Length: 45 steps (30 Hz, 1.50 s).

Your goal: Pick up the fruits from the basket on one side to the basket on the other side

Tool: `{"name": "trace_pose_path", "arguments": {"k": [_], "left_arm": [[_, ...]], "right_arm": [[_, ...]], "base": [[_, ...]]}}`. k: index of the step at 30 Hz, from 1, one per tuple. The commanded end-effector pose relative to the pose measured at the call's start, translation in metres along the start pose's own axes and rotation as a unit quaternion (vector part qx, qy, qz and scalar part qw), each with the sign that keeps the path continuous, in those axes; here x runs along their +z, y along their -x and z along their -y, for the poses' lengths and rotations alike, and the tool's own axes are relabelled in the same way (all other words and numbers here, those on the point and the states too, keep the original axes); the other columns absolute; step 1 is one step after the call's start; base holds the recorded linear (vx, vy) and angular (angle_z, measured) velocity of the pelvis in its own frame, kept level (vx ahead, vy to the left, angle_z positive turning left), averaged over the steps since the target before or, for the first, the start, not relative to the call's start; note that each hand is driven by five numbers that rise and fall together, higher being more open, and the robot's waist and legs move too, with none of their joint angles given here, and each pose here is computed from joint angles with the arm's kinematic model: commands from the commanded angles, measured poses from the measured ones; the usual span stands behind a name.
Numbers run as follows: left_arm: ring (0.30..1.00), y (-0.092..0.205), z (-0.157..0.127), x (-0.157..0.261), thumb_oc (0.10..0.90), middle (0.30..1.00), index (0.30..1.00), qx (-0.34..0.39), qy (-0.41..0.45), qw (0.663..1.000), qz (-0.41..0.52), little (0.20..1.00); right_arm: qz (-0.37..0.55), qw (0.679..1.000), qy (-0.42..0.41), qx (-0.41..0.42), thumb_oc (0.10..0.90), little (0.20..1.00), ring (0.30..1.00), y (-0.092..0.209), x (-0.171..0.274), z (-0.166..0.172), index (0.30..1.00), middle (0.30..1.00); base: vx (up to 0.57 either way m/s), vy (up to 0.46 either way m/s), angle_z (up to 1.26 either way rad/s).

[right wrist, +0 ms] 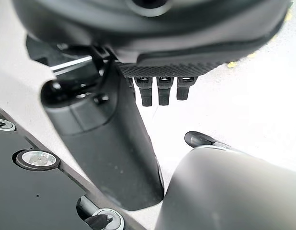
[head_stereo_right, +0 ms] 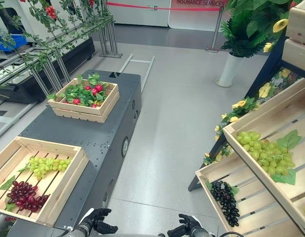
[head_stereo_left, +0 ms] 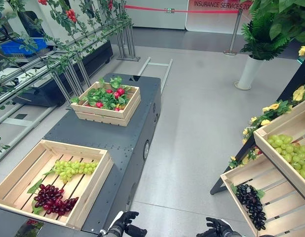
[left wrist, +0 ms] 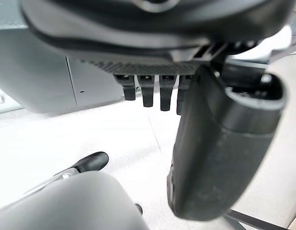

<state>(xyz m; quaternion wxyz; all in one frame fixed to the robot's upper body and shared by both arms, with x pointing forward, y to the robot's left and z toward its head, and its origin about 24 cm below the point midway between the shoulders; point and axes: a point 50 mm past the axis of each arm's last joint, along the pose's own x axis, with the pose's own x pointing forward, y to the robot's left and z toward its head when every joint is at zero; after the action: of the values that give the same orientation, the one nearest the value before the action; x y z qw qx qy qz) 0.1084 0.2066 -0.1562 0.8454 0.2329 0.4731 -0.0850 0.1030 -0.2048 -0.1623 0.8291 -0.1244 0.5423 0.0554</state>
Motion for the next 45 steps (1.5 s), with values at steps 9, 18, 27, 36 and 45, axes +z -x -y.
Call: {"name": "trace_pose_path", "arguments": {"k": [9, 18, 27, 36, 45], "left_arm": [[0.9, 0.001, -0.013, 0.09, 0.8, 0.9, 0.9, 0.113, -0.022, 0.963, 0.245, 0.9], [0.9, -0.002, -0.006, 0.08, 0.8, 0.9, 0.9, 0.06, -0.024, 0.976, 0.206, 0.9], [0.9, -0.005, 0.008, 0.067, 0.8, 0.9, 0.9, 0.039, -0.013, 0.986, 0.16, 0.9], [0.9, -0.006, 0.001, 0.074, 0.8, 0.9, 0.9, 0.06, 0.001, 0.985, 0.163, 0.9], [0.9, -0.005, 0.002, 0.086, 0.8, 0.9, 0.9, 0.025, -0.068, 0.976, 0.204, 0.9]], "right_arm": [[0.274, 0.96, 0.048, -0.024, 0.8, 0.9, 0.9, 0.012, 0.086, 0.003, 0.9, 0.9], [0.395, 0.917, 0.035, -0.039, 0.8, 0.9, 0.9, 0.032, 0.129, 0.007, 0.9, 0.9], [0.308, 0.945, -0.108, 0.024, 0.8, 0.9, 0.9, 0.015, 0.112, -0.003, 0.9, 0.9], [0.384, 0.92, -0.074, 0.035, 0.8, 0.9, 0.9, 0.03, 0.145, -0.006, 0.9, 0.9], [0.374, 0.924, -0.078, -0.013, 0.8, 0.9, 0.9, 0.031, 0.136, 0.008, 0.9, 0.9]], "base": [[0.0, -0.002, 0.0], [0.0, 0.0, 0.0], [0.01, -0.035, 0.02], [-0.02, -0.103, 0.08], [0.0, -0.006, 0.53]]}}
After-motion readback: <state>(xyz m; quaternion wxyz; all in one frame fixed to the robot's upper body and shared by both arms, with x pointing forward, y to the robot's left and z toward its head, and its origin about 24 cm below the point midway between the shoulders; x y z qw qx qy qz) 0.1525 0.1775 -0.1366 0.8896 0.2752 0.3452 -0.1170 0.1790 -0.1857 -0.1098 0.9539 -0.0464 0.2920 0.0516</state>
